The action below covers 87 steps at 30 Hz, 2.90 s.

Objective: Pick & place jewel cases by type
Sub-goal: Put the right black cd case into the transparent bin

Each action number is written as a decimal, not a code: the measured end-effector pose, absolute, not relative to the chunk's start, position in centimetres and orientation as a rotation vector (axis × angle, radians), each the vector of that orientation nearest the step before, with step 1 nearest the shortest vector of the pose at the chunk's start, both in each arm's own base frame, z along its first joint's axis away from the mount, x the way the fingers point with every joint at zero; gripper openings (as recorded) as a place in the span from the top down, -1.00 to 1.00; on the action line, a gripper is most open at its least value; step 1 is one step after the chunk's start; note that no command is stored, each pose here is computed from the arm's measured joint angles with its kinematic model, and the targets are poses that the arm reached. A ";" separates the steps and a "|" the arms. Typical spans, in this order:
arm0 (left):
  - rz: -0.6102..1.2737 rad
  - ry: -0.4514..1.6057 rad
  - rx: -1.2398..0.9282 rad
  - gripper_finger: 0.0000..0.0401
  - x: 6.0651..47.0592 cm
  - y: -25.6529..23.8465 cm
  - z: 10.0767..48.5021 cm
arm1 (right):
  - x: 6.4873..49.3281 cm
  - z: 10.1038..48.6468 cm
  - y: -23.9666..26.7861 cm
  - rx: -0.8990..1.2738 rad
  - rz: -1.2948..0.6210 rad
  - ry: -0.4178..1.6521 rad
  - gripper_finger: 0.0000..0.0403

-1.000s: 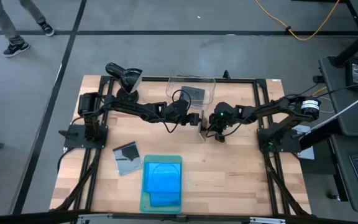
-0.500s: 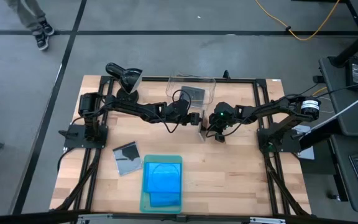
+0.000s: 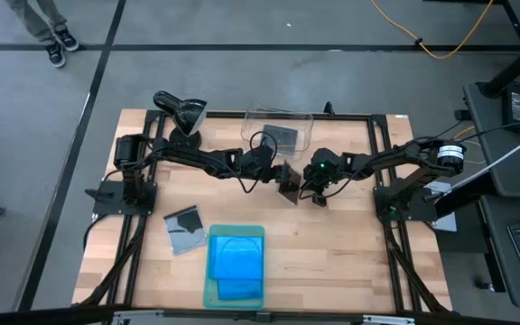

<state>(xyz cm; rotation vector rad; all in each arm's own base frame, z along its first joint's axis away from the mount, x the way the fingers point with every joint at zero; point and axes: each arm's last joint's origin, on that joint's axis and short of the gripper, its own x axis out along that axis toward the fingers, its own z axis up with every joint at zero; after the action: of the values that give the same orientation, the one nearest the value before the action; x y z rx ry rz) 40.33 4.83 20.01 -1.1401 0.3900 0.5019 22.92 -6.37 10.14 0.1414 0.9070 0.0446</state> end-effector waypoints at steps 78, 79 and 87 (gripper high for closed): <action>0.349 0.179 0.279 0.90 26.4 -4.2 39.1 | 21.1 17.6 -5.7 0.317 0.084 0.613 0.95; 0.340 0.182 0.302 0.90 26.3 -4.5 39.1 | 21.1 17.6 -5.7 0.320 0.083 0.611 0.95; 0.334 0.219 0.533 0.90 25.9 -5.9 39.1 | 21.3 17.9 -5.7 0.353 0.089 0.583 0.95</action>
<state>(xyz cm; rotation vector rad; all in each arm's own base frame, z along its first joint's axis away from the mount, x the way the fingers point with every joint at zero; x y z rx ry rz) 25.92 -5.94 39.14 0.5325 0.2192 0.3338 21.28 -5.68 17.85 0.3535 0.5825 0.0887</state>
